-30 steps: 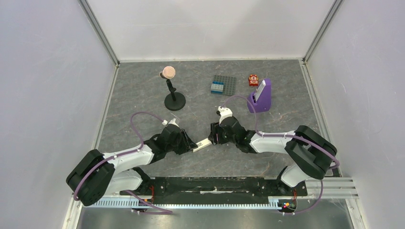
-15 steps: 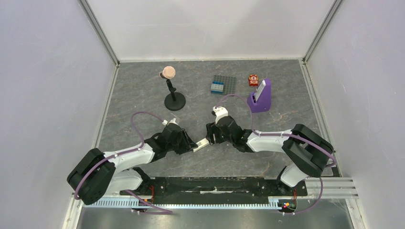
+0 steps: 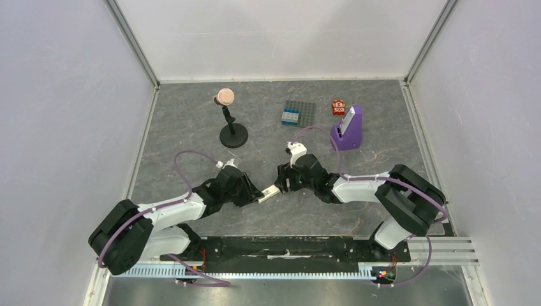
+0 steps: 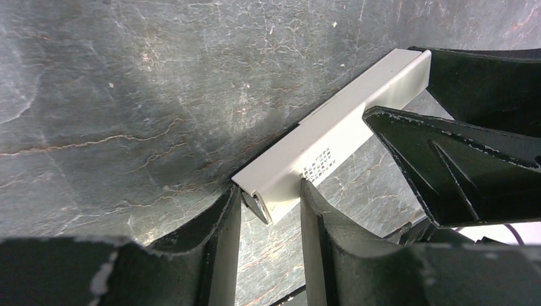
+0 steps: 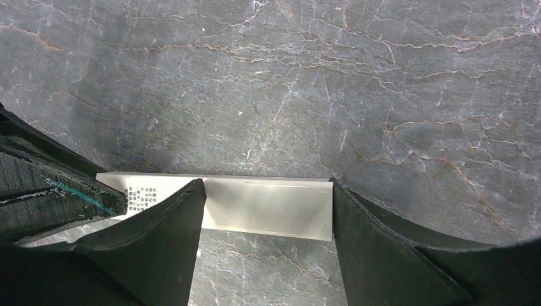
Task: Load the batteries into the remote control
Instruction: Load the battery cover into the remote control.
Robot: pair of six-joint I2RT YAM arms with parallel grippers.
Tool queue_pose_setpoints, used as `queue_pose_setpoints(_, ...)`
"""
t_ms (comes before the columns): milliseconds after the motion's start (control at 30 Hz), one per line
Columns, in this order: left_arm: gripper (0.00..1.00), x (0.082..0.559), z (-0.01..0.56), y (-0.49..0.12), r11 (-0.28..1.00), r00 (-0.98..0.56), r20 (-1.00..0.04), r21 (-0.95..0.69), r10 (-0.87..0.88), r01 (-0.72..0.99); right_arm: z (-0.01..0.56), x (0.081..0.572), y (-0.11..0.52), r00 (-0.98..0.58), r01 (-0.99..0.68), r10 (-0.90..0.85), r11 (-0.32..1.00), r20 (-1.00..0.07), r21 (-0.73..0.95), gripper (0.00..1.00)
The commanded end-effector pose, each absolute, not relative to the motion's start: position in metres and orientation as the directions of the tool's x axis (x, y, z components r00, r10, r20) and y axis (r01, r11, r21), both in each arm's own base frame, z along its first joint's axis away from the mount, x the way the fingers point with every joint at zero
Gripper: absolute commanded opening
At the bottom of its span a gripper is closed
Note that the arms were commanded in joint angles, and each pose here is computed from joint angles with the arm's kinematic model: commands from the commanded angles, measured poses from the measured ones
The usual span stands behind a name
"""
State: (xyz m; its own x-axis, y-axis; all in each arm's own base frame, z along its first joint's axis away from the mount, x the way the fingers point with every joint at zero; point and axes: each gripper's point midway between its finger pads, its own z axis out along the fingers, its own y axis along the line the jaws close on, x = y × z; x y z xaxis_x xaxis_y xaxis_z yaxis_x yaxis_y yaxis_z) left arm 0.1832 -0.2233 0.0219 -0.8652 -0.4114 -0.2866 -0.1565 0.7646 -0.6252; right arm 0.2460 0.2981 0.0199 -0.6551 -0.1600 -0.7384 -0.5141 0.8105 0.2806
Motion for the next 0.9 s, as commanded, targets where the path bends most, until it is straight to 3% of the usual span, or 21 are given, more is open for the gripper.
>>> queue_pose_setpoints(0,0.02,0.165,-0.008,-0.209,0.830,-0.892,-0.280,-0.534,-0.355,-0.163,-0.078,0.149,0.207,-0.807,-0.558,-0.489,0.814,-0.332,0.158,0.70)
queue_pose_setpoints(200,0.02,0.164,-0.009,-0.209,0.832,-0.893,-0.278,-0.531,-0.353,-0.163,-0.075,0.150,0.202,-0.786,-0.588,-0.526,0.799,-0.324,0.130,0.65)
queue_pose_setpoints(633,0.02,0.164,-0.008,-0.209,0.830,-0.893,-0.277,-0.534,-0.355,-0.164,-0.070,0.163,0.188,-0.792,-0.545,-0.500,0.838,-0.350,0.036,0.76)
queue_pose_setpoints(867,0.02,0.165,-0.008,-0.209,0.829,-0.893,-0.277,-0.535,-0.356,-0.165,-0.069,0.157,0.192,-0.774,-0.585,-0.540,0.810,-0.330,0.047,0.70)
